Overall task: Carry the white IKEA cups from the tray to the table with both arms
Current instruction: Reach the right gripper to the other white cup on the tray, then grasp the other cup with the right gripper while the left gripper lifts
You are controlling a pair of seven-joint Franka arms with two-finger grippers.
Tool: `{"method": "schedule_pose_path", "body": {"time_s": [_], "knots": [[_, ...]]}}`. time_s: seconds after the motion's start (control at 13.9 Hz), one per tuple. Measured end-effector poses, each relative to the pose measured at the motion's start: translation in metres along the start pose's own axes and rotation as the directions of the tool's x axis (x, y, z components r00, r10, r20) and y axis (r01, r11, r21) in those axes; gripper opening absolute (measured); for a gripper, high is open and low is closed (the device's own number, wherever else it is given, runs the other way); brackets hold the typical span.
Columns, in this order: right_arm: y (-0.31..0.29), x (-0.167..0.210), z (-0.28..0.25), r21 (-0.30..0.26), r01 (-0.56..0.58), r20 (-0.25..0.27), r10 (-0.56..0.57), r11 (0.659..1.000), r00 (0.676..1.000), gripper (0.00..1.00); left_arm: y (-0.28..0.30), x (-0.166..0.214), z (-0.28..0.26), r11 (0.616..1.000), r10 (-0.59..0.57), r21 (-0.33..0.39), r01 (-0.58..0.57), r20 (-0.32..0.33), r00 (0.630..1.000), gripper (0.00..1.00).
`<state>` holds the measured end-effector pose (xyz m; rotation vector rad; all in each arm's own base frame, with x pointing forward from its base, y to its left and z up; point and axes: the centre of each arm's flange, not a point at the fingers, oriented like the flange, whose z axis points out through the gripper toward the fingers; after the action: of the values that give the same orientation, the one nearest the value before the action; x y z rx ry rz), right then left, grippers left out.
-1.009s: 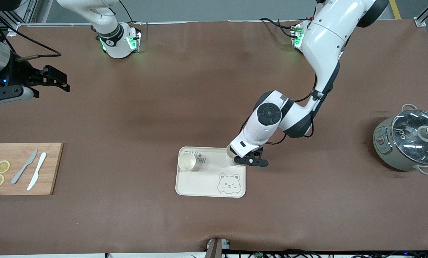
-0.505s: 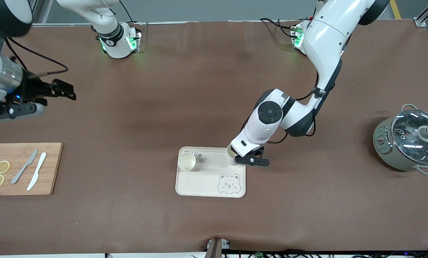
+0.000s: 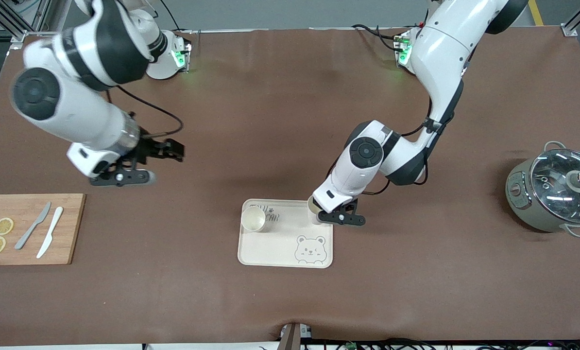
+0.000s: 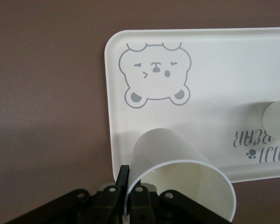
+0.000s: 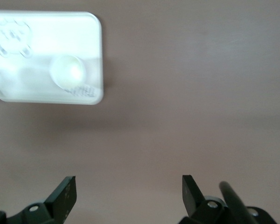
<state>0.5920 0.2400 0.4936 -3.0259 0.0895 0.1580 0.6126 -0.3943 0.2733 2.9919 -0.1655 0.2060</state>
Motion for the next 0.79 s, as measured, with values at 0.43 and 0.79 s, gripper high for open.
{"method": "schedule_pose_path", "body": {"time_s": [0.43, 0.79], "knots": [[-0.071, 0.030, 0.134, 0.025, -0.175, -0.050, 0.176, 0.984, 0.983, 1.00, -0.002, 0.001, -0.004, 1.000, -0.002, 0.007, 0.002, 0.006, 1.000, 0.04], [-0.058, 0.044, 0.139, 0.023, -0.221, -0.061, 0.222, 0.975, 0.973, 1.00, -0.035, 0.019, -0.031, 0.998, -0.050, 0.037, 0.050, 0.003, 0.999, 0.04]]}}
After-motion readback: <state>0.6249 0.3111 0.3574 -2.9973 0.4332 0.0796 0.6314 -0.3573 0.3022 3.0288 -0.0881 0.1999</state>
